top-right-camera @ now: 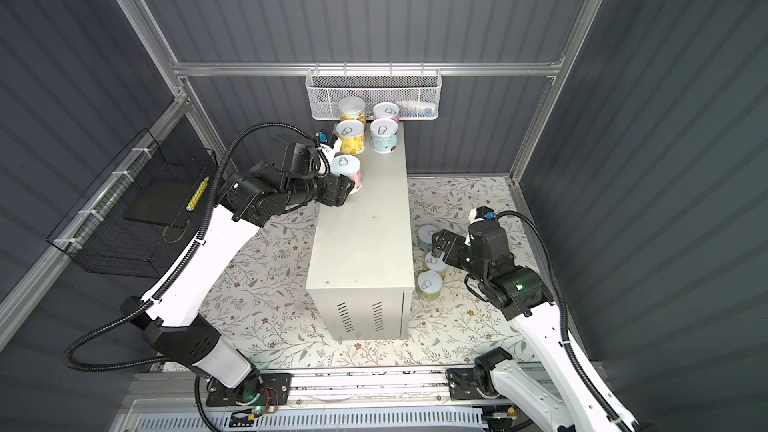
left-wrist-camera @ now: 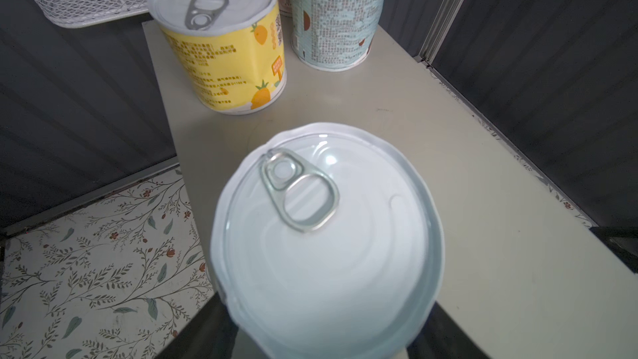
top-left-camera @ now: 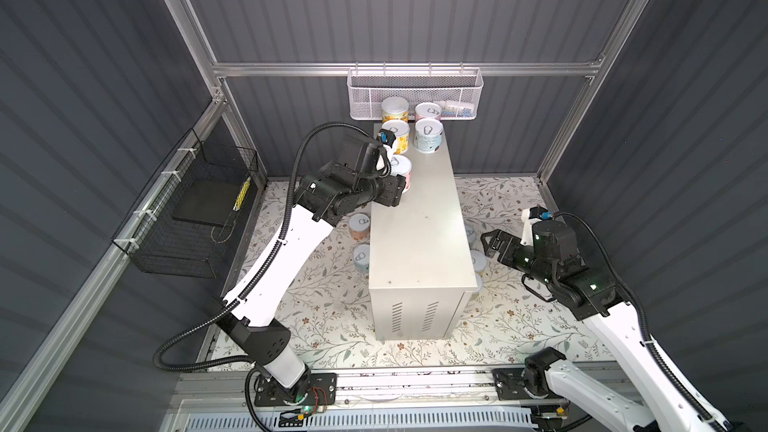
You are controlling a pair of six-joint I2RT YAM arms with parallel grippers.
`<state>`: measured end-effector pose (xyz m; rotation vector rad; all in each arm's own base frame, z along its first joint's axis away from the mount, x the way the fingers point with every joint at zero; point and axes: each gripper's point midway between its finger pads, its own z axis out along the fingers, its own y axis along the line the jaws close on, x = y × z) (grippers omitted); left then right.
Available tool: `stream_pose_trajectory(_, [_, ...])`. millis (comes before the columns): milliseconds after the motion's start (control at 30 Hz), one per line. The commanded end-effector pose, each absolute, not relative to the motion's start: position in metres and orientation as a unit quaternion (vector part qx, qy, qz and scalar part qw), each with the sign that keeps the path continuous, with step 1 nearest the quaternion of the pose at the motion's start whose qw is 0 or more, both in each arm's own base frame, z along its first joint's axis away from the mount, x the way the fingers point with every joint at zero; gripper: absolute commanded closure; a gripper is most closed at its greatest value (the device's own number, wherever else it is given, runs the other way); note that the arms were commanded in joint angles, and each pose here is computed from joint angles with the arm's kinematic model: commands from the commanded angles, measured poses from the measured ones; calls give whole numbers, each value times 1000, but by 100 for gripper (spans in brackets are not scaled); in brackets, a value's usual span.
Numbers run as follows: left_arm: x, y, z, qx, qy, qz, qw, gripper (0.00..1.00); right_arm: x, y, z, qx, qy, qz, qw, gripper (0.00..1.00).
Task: Place and organize the canned foods onto the counter
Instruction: 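Lower the pink-labelled can onto the cabinet top beside the yellow can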
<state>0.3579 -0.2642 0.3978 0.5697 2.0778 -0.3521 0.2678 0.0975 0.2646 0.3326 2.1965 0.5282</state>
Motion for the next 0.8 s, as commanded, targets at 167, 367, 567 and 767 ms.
stream_pose_trajectory(167, [386,-262,400,204,842,-142,479,33,272,98,273,128,869,212,429,2])
stream_pose_trajectory(367, [402,-257,396,193,845,-145,478,36,275,99,272,127,871,210,427,2])
stream_pose_trajectory(567, [412,-264,387,203,844,-156,471,36,278,100,270,126,872,206,425,2])
stream_pose_trajectory(767, [419,-268,381,204,845,-162,466,36,281,100,267,124,875,201,422,2])
